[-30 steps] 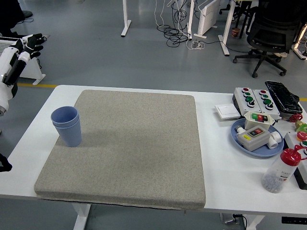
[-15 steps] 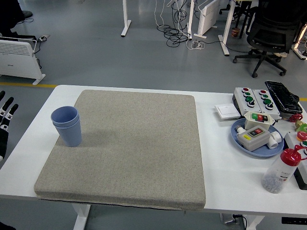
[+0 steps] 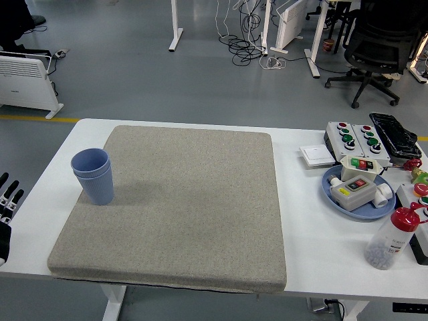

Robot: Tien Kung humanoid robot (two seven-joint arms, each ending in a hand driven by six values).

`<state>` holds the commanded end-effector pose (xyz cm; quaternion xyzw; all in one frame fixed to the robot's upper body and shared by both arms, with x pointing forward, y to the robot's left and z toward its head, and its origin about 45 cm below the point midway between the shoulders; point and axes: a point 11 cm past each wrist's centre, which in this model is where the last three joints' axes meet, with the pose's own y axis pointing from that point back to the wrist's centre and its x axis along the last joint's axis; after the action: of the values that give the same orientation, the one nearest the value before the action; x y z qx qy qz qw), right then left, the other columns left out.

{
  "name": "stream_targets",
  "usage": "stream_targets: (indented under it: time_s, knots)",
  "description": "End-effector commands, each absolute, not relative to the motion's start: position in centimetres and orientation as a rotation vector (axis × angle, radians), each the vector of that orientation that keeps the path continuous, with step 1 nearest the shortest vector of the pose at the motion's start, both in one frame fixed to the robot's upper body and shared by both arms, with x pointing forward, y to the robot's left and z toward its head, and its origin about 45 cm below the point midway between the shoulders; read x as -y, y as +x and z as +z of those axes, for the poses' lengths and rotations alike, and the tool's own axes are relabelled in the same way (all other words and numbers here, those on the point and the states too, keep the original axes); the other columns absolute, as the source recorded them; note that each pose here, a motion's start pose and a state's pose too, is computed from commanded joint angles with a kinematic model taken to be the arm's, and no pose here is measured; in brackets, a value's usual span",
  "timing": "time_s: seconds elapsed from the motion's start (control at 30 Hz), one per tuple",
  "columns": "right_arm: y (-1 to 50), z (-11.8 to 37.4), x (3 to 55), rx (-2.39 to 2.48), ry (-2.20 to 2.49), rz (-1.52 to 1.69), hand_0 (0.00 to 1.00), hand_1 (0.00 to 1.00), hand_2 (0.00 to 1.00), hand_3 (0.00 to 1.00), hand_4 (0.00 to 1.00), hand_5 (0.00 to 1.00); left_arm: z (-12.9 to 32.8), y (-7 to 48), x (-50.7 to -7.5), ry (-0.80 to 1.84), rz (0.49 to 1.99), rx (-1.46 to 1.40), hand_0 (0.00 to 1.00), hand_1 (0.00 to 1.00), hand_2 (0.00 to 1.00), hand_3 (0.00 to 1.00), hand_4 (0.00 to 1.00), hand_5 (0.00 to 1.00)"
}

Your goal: Push cup pick cup insert cup

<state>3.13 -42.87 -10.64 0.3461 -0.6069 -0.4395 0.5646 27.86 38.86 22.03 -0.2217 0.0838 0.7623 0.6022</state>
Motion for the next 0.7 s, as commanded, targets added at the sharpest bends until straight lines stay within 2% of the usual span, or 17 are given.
stream_targets:
  time_s: [0.43, 0.47, 0.63, 0.67, 0.7]
  knots:
    - [3.6, -10.6, 42.9, 1.443, 0.818, -1.036, 0.712, 0.653, 0.681, 0.581, 0.116, 0.467, 20.3, 28.0, -36.9, -0.466, 1.71, -0.272, 0.883, 0.893, 0.933, 0.891, 0.645, 0.998]
    - [3.6, -10.6, 42.9, 1.444, 0.819, -1.035, 0.712, 0.653, 0.681, 0.581, 0.116, 0.466, 20.2, 28.0, -36.8, -0.459, 1.706, -0.276, 0.923, 0.918, 0.961, 0.927, 0.639, 0.998]
    - [3.8, -10.5, 43.0, 1.446, 0.819, -1.031, 0.712, 0.653, 0.681, 0.581, 0.116, 0.466, 19.7, 28.1, -36.4, -0.424, 1.693, -0.281, 0.923, 0.918, 0.961, 0.927, 0.639, 0.998]
    - [3.8, -10.5, 43.1, 1.446, 0.82, -1.031, 0.713, 0.652, 0.682, 0.581, 0.116, 0.463, 19.6, 28.2, -36.4, -0.415, 1.692, -0.279, 0.963, 0.941, 0.988, 0.954, 0.635, 0.998]
    - [3.8, -10.5, 43.1, 1.446, 0.82, -1.031, 0.713, 0.652, 0.682, 0.581, 0.116, 0.463, 19.6, 28.2, -36.4, -0.412, 1.692, -0.278, 0.963, 0.941, 0.988, 0.954, 0.635, 0.998]
